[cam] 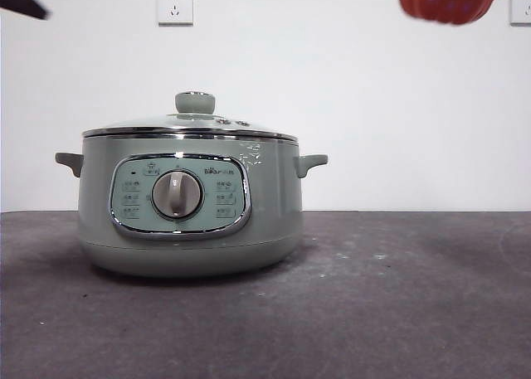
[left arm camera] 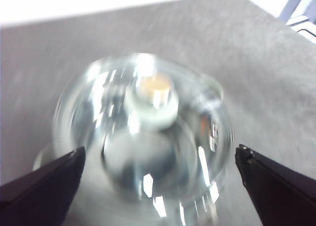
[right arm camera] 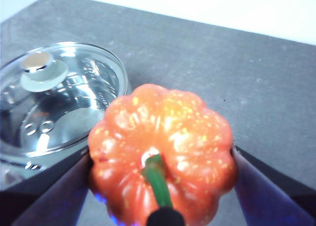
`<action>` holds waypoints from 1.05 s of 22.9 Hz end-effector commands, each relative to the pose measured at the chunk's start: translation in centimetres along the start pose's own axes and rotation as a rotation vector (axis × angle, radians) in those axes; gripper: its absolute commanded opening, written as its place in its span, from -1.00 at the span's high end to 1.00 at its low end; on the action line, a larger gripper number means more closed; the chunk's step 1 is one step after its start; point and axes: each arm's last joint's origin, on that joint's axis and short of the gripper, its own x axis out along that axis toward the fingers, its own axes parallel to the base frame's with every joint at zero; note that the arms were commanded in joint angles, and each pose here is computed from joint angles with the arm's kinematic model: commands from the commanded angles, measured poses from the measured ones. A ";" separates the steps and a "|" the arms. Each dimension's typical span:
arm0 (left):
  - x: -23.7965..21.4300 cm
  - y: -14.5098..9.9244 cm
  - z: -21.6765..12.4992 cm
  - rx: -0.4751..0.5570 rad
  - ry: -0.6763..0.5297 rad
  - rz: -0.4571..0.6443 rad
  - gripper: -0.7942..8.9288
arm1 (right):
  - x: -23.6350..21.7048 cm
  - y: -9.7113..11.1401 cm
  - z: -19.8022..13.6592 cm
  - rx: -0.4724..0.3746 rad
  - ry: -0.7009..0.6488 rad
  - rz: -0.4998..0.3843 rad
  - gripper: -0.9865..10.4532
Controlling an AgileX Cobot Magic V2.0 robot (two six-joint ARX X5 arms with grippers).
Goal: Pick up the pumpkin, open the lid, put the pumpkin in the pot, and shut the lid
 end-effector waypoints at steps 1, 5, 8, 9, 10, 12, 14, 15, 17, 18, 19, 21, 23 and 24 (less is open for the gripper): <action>2.8 0.1 1.6 0.035 -0.005 -0.010 -0.77 | -0.9 0.2 -0.2 0.009 0.004 0.031 0.85; 6.1 0.0 2.7 0.094 0.018 -0.001 -0.77 | -1.7 0.5 -0.5 0.014 0.013 0.083 0.85; 8.6 -0.1 3.1 0.127 0.025 0.000 -0.77 | -1.9 0.5 -0.6 0.019 0.020 0.084 0.85; 9.4 -0.1 3.1 0.136 0.024 -0.008 -0.77 | -1.9 0.5 -0.6 0.021 0.022 0.085 0.85; 10.2 -0.2 3.1 0.141 0.021 -0.015 -0.77 | -1.9 0.5 -0.6 0.022 0.025 0.086 0.85; 11.4 -0.2 2.9 0.148 0.021 -0.018 -0.77 | -1.9 0.5 -0.7 0.031 0.032 0.086 0.85; 12.7 -0.2 2.5 0.153 0.033 -0.009 -0.77 | -1.9 0.5 -0.8 0.035 0.039 0.086 0.85; 13.1 -0.3 2.3 0.154 0.041 -0.008 -0.77 | -1.9 0.5 -0.8 0.035 0.040 0.085 0.85; 14.1 -0.3 1.8 0.153 0.063 -0.004 -0.77 | -1.9 0.5 -0.8 0.035 0.040 0.085 0.85; 14.4 -0.2 1.6 0.150 0.072 -0.006 -0.77 | -1.9 0.5 -0.8 0.035 0.040 0.085 0.85; 14.8 -0.1 1.4 0.147 0.084 -0.007 -0.77 | -1.9 0.5 -0.8 0.035 0.040 0.085 0.85; 15.4 0.1 1.0 0.144 0.098 -0.006 -0.77 | -1.9 0.5 -0.8 0.035 0.040 0.085 0.85; 15.9 0.2 0.7 0.140 0.111 -0.001 -0.77 | -1.9 0.5 -0.8 0.035 0.040 0.085 0.85; 15.9 0.2 0.7 0.141 0.113 0.012 -0.77 | -1.9 0.5 -0.8 0.035 0.040 0.085 0.85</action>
